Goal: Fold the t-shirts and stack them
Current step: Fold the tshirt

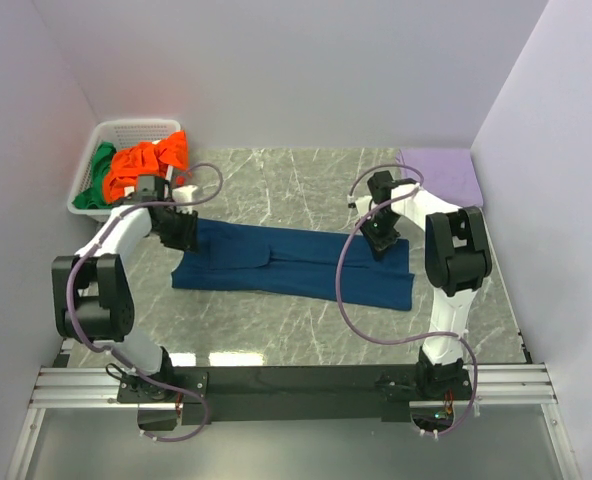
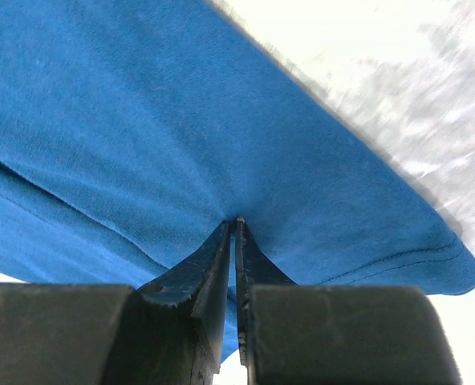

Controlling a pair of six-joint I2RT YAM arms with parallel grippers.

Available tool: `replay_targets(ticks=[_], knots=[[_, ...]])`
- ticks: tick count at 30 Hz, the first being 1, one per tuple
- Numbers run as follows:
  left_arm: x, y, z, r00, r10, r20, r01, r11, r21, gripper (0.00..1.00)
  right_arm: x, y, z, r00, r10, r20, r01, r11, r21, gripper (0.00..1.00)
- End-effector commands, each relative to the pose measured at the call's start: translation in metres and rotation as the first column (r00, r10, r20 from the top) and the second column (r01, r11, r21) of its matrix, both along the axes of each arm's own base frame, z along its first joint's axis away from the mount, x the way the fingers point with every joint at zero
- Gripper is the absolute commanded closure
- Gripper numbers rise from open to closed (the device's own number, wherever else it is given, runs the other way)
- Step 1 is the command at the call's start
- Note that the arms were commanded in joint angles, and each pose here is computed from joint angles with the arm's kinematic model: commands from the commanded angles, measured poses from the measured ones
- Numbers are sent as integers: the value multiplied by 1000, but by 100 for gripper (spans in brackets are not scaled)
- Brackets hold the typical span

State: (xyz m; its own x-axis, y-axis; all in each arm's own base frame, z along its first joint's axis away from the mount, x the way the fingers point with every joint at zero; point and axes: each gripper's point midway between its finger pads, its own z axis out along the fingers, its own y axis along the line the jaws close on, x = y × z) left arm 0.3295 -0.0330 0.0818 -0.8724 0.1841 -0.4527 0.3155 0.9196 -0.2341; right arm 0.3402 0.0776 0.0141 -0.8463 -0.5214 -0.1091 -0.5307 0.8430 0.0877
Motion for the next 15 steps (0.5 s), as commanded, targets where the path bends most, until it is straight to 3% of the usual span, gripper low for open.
replay_targets(ticks=[1,8,15], knots=[[9,-16,-10,996,79,-32,-79,997,-15,72,-29,-17,-6,997,13,-69,-16,999,-41,87],[16,-35,-49,989,109,-102,-108,994,17,81,-73,-15,-9,988,26,-153,-26,1000,0,88],[103,-29,-63,997,70,-24,-66,992,110,84,-123,6,-12,960,80,-268,-56,994,98,88]])
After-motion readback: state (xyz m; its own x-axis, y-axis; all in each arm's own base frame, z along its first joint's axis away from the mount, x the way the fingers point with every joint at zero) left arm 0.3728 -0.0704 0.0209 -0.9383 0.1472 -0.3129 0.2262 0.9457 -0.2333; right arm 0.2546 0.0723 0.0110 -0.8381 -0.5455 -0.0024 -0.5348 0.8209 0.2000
